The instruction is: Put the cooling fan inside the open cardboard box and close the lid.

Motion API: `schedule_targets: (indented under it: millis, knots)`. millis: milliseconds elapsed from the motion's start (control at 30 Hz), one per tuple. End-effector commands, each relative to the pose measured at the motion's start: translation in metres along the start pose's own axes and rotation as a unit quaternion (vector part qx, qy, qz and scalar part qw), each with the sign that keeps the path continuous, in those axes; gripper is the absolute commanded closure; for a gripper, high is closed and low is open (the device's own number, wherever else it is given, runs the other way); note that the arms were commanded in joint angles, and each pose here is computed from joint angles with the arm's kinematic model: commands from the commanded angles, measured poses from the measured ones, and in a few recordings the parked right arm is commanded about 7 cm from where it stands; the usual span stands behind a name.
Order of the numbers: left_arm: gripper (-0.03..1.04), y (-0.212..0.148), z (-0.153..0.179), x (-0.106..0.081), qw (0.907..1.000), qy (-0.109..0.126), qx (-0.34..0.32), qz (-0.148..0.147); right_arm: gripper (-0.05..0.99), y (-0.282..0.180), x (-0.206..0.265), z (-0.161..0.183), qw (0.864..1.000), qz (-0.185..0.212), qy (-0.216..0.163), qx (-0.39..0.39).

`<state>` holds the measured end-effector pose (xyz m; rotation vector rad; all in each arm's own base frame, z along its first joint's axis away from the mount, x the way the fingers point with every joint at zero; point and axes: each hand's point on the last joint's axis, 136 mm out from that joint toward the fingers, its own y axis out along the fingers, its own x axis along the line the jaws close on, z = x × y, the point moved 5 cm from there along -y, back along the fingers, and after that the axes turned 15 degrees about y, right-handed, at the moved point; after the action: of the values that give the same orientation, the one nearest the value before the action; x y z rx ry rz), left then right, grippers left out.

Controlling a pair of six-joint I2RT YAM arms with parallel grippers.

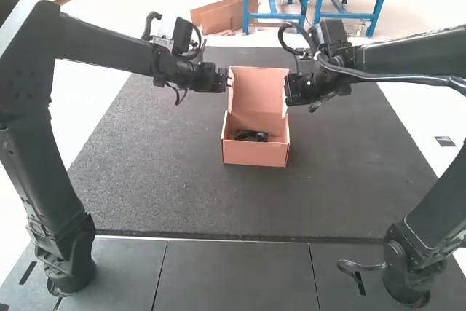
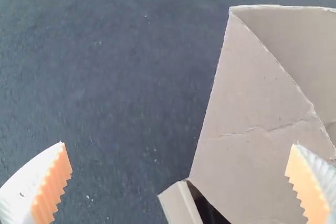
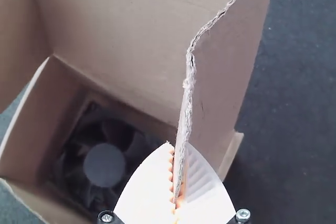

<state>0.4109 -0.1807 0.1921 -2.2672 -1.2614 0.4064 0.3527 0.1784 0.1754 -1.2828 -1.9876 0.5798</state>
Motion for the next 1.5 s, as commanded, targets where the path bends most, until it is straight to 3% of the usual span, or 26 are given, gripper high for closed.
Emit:
schedule_targets:
  millis: [0, 967, 1467]
  knots:
    - [0.04, -0.011, -0.007, -0.008, 0.9998, 0.003, -0.017, 0.009, 0.95, -0.006, 0.009, 0.004, 1.000, -0.015, 0.001, 0.001]
    - [0.04, -0.019, 0.026, -0.013, 0.9999, -0.006, -0.005, 0.015, 0.95, -0.012, 0.006, 0.059, 1.000, -0.024, 0.002, -0.006]
    - [0.04, -0.031, 0.045, -0.021, 0.9993, -0.015, 0.000, 0.035, 0.95, -0.002, 0.002, 0.089, 1.000, -0.029, -0.002, 0.011]
